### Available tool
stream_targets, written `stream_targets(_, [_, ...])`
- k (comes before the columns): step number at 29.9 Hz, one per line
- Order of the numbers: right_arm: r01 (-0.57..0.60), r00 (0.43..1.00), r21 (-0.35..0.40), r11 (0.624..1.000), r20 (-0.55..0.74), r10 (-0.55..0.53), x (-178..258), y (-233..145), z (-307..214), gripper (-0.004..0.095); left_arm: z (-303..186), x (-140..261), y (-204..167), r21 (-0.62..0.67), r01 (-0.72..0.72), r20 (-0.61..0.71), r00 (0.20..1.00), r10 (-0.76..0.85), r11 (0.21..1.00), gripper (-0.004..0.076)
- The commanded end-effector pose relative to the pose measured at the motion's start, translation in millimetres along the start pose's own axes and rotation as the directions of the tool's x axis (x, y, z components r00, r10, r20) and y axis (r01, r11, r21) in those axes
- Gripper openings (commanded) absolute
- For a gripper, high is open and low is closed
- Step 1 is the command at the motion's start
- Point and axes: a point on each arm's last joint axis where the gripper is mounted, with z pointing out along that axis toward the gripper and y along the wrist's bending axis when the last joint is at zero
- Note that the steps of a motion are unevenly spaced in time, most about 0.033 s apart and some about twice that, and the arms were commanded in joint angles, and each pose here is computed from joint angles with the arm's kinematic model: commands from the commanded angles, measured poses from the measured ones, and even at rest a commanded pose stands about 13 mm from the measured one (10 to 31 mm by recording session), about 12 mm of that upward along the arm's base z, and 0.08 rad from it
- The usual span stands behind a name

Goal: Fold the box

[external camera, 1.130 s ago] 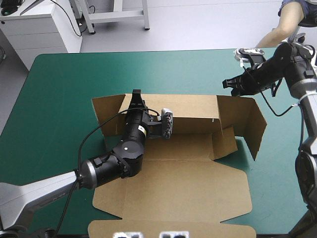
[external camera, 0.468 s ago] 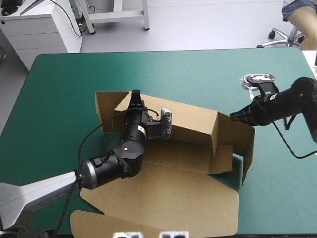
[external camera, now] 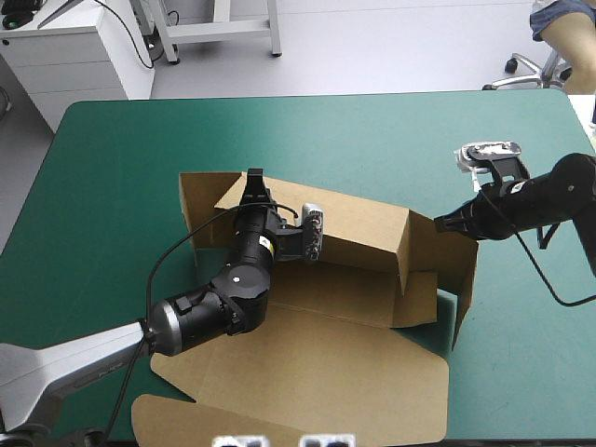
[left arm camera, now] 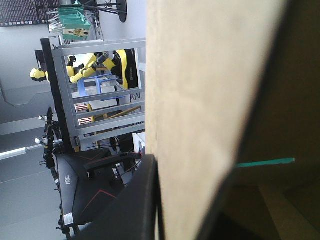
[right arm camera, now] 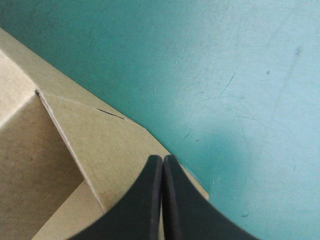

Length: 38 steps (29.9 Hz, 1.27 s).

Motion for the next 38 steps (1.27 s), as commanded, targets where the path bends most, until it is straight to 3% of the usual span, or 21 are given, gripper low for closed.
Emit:
stream_targets(1, [0.018,1.000,-0.015,1.000,0.024,-0.018,10,9,-16,-0.0018,-8,5,12,-0.031,0.051,-0.008,0.999,-0.051,0.998,-0.0008])
stream_targets(8, [-0.007,0.995,-0.009,1.000,0.104,0.008,47,12,-5,-0.0018,-8,5,12,-0.031,0.051,-0.008,0.999,-0.051,0.998,-0.0008])
stream_targets(21, [0.020,0.959,-0.131,0.991,0.282,0.018,85,23,19,-0.0018,-8,5,12,-0.030,0.050,-0.006,0.999,-0.050,0.998,-0.0008])
stream_targets(34, [0.097,0.939,-0.224,0.970,0.343,-0.015,104,33,29,-0.0018,-8,5,12,-0.029,0.050,-0.005,0.999,-0.050,0.998,-0.0008])
stream_targets(38, [0.156,0.942,-0.238,0.959,0.328,-0.072,106,35,32,-0.0018,-8,4,11,-0.028,0.050,0.004,0.999,-0.050,0.998,-0.0008])
